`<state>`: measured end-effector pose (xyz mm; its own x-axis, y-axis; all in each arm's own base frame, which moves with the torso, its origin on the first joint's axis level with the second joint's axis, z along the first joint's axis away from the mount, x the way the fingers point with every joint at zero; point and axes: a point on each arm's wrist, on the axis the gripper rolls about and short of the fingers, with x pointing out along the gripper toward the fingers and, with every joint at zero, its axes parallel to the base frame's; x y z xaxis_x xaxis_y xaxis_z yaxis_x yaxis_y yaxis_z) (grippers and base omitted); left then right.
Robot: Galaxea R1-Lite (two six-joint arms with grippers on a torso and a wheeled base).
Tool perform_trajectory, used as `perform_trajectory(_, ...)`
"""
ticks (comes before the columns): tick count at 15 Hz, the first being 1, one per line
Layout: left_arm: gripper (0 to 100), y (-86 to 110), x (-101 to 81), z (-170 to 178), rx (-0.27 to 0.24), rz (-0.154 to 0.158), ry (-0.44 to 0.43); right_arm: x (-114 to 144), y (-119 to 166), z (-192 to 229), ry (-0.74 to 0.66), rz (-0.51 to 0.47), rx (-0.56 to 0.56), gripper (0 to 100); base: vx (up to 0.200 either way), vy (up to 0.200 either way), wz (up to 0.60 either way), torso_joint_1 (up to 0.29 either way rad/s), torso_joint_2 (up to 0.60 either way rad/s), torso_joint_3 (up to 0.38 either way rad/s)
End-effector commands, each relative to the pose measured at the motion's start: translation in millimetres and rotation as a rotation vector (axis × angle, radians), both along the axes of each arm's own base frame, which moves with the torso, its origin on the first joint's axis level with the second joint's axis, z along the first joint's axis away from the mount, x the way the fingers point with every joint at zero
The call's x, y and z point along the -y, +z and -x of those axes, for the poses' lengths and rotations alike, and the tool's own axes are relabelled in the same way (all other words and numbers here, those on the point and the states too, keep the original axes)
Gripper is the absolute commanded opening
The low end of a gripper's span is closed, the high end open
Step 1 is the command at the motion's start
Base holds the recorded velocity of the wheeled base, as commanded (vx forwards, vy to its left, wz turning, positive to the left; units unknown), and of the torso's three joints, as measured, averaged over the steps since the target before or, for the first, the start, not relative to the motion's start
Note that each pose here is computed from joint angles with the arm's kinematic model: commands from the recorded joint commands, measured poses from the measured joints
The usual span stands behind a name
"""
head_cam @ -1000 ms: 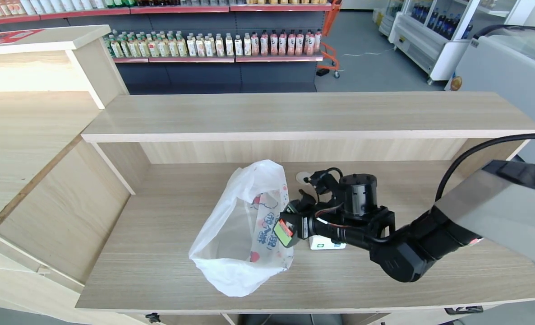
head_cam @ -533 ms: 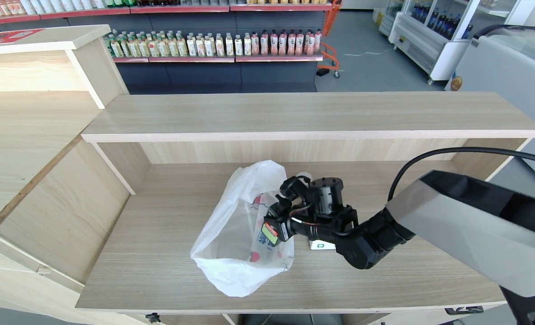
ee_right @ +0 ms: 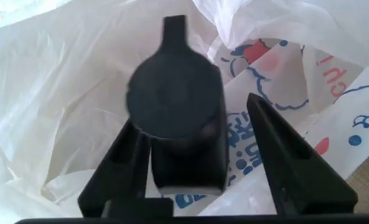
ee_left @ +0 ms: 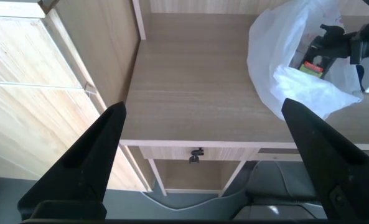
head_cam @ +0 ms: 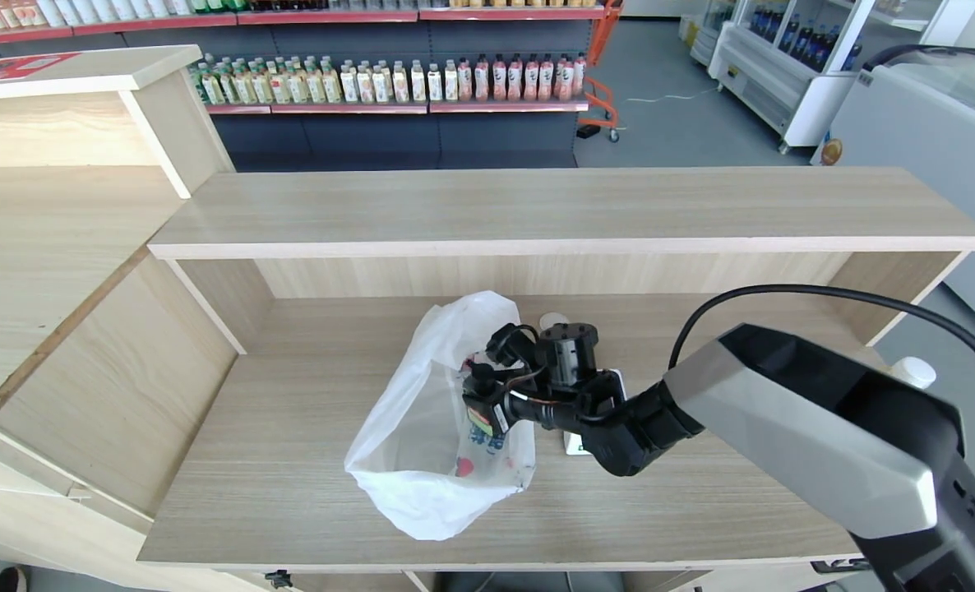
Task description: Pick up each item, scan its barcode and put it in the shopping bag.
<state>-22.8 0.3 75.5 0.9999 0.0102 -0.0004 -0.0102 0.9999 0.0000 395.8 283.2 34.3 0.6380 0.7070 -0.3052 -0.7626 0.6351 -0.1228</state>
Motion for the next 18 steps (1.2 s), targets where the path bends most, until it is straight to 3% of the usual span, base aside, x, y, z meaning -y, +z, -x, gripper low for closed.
perform_trajectory(1, 100, 0.0, 0.0, 0.0, 0.0, 0.0, 0.001, -2.9, -2.9, -2.1, 0.004, -0.005, -0.001, 100, 0.0, 0.0, 0.0, 0.0, 0.0, 0.0)
perform_trajectory(8, 100, 0.0, 0.0, 0.0, 0.0, 0.0, 0.001, 9.0, 40.1, -0.5, -0.061, -0.166, -0.068, 100, 0.0, 0.0, 0.0, 0.0, 0.0, 0.0)
perform_trajectory(11, 100, 0.0, 0.0, 0.0, 0.0, 0.0, 0.001, 28.6, 71.3, -1.2, -0.113, -0.26, -0.088, 100, 0.0, 0.0, 0.0, 0.0, 0.0, 0.0)
perform_trajectory(18, 100, 0.0, 0.0, 0.0, 0.0, 0.0, 0.001, 82.9, 112.5, 10.2, -0.211, -0.313, -0.076, 100, 0.0, 0.0, 0.0, 0.0, 0.0, 0.0)
